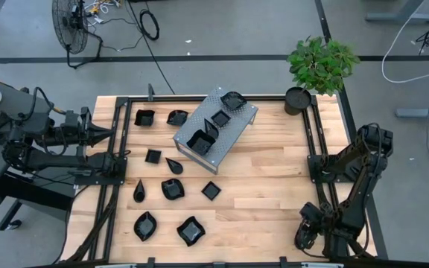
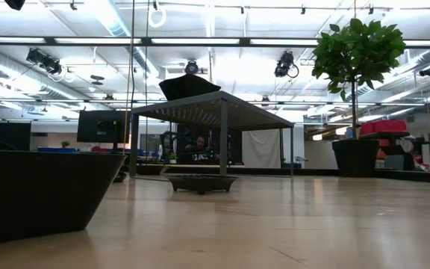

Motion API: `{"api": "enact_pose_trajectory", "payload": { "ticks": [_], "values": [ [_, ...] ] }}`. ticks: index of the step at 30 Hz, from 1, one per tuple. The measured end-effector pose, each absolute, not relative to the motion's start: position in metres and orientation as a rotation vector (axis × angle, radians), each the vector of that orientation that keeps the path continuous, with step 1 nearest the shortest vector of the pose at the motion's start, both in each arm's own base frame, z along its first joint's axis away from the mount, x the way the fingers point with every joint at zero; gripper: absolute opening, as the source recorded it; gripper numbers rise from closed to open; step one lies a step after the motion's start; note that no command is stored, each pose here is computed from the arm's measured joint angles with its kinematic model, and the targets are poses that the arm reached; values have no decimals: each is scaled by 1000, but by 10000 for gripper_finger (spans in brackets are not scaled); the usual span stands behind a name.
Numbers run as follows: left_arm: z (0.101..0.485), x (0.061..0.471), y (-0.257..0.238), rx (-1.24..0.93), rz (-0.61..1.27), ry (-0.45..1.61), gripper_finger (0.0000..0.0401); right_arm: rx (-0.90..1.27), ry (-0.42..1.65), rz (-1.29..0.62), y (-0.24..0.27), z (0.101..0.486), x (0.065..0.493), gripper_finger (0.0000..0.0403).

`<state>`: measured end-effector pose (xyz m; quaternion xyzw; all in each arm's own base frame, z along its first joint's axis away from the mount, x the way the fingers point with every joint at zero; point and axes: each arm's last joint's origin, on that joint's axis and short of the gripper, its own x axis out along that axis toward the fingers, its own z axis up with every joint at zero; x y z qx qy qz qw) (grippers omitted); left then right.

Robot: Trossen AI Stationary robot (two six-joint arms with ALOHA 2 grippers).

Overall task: Pick & Place Mini shaped plates
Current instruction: Stack the black leaf shaped plate on top of the black leaf shaped plate on the shelf

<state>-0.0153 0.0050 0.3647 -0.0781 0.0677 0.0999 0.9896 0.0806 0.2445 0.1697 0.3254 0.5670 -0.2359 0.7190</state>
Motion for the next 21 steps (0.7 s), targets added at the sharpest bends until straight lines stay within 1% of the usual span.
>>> {"api": "enact_pose_trajectory", "payload": {
  "ticks": [4,12,14,17,21],
  "values": [
    [365,-15,5,-157,201,136,5,714,1256,-515,242,164,80,171],
    [365,-15,5,-157,201,136,5,673,1293,-489,242,166,85,171],
    [365,-15,5,-157,201,136,5,647,1347,-461,242,173,87,171],
    [365,-15,5,-157,201,136,5,673,1395,-432,244,181,90,171],
    [365,-15,5,-157,201,136,5,694,1351,-338,252,201,101,171]
  ]
}}
